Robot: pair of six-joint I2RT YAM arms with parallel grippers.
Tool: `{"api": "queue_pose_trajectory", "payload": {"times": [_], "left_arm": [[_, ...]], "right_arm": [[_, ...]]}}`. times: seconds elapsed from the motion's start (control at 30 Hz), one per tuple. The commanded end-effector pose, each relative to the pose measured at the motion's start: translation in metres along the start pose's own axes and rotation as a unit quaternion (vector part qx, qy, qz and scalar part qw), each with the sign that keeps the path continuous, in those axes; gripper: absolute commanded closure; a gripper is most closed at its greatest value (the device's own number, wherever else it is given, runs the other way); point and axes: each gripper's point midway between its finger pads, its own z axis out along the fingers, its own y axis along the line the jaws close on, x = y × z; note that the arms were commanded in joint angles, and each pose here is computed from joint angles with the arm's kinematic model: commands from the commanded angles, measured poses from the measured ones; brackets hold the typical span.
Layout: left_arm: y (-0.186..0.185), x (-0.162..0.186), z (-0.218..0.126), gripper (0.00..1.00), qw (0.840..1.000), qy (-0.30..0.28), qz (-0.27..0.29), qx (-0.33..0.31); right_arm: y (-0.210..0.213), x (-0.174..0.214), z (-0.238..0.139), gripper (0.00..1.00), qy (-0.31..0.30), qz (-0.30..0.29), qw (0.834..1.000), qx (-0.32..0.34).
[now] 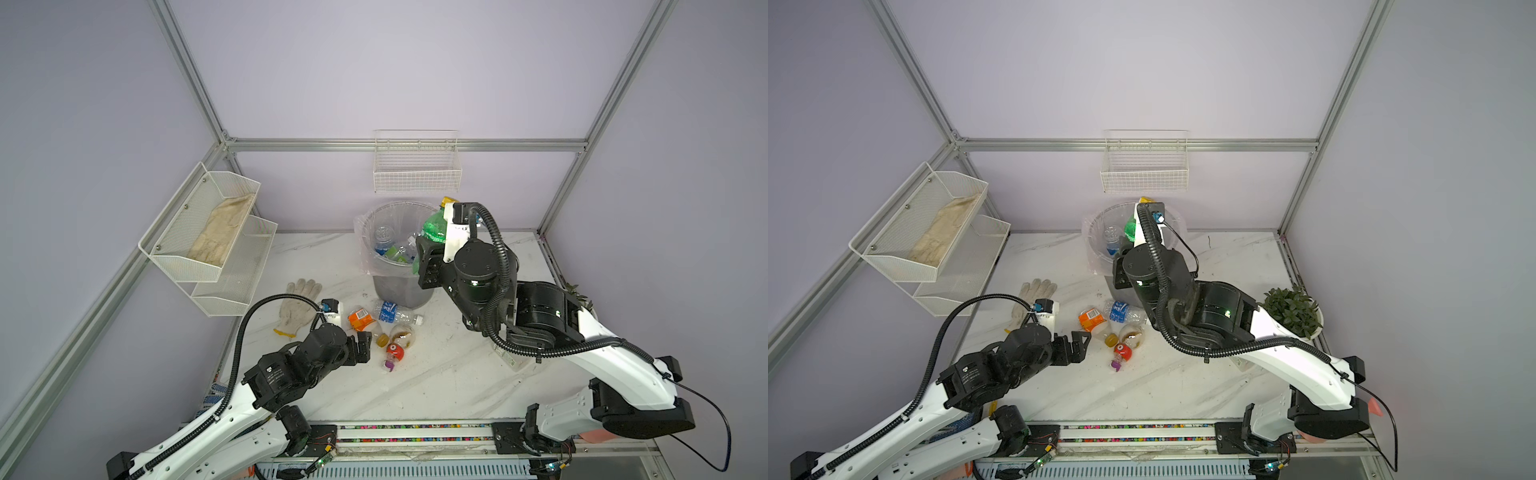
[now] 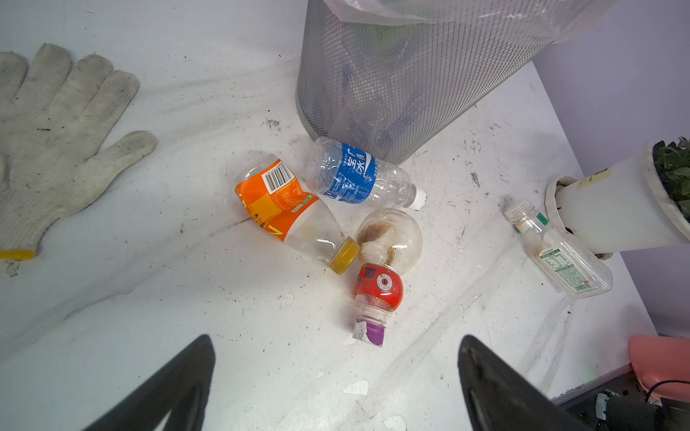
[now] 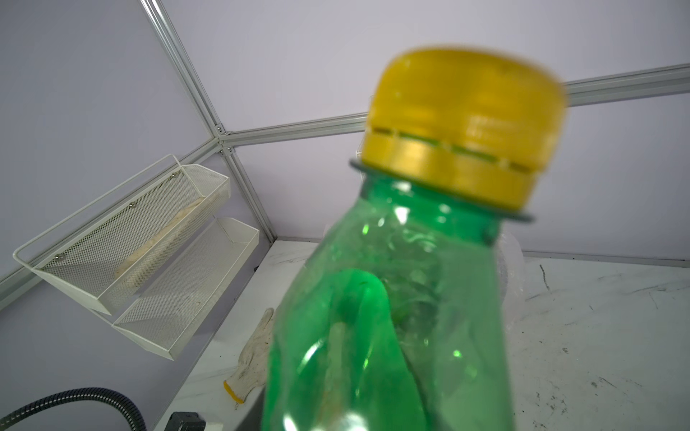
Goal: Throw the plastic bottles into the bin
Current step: 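Lift the Sprite bottle with the right gripper and carry it over the bin, then open the right gripper over the bin to drop the Sprite bottle, then withdraw the right gripper from the bin while the left gripper lowers toward the red-capped bottle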
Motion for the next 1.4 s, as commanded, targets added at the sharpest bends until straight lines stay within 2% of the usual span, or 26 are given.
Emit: {"api": "queue_pose_trajectory", "payload": {"times": [0.0, 0.4, 0.53, 0.67, 0.7, 0.73, 0.77, 0.8, 0.9, 1.1, 1.37], "left_arm": [[-0.001, 0.001, 0.003, 0.00, 1.000, -0.008, -0.004, 0.006], [-0.003, -0.002, 0.001, 0.00, 1.000, -0.011, 0.002, 0.007], [-0.004, -0.004, 0.000, 0.00, 1.000, -0.013, 0.002, 0.009], [-0.006, -0.006, -0.002, 0.00, 1.000, -0.014, 0.001, 0.014], [-0.007, -0.006, -0.002, 0.00, 1.000, -0.014, 0.001, 0.015], [-0.007, -0.007, -0.003, 0.00, 1.000, -0.014, 0.003, 0.015], [-0.008, -0.009, -0.004, 0.00, 1.000, -0.015, 0.003, 0.017], [-0.009, -0.010, -0.005, 0.00, 1.000, -0.015, 0.004, 0.019], [-0.009, -0.012, -0.010, 0.00, 1.000, -0.017, 0.005, 0.017], [-0.007, -0.011, -0.007, 0.00, 1.000, -0.016, 0.003, 0.011], [-0.015, -0.003, 0.006, 0.00, 1.000, 0.008, 0.015, 0.009]], "right_arm": [[-0.003, -0.008, 0.000, 0.76, -0.010, -0.009, 1.000, 0.014], [0.003, -0.011, 0.024, 0.75, -0.006, -0.019, 1.000, 0.015], [-0.014, -0.015, 0.065, 0.75, 0.011, -0.005, 1.000, 0.009], [-0.047, -0.003, 0.131, 0.73, 0.053, 0.005, 0.999, 0.010], [-0.056, 0.003, 0.148, 0.69, 0.065, 0.006, 0.998, 0.016], [-0.068, 0.013, 0.167, 0.59, 0.084, 0.008, 0.996, 0.025], [-0.079, 0.024, 0.184, 0.27, 0.106, 0.010, 0.994, 0.034], [-0.088, 0.034, 0.196, 0.05, 0.126, 0.010, 0.991, 0.047], [-0.103, 0.036, 0.198, 0.03, 0.139, 0.004, 0.986, 0.093], [-0.101, -0.001, 0.161, 0.03, 0.075, 0.017, 0.995, 0.063], [-0.108, 0.003, 0.131, 0.02, 0.078, 0.024, 0.995, 0.053]]}}
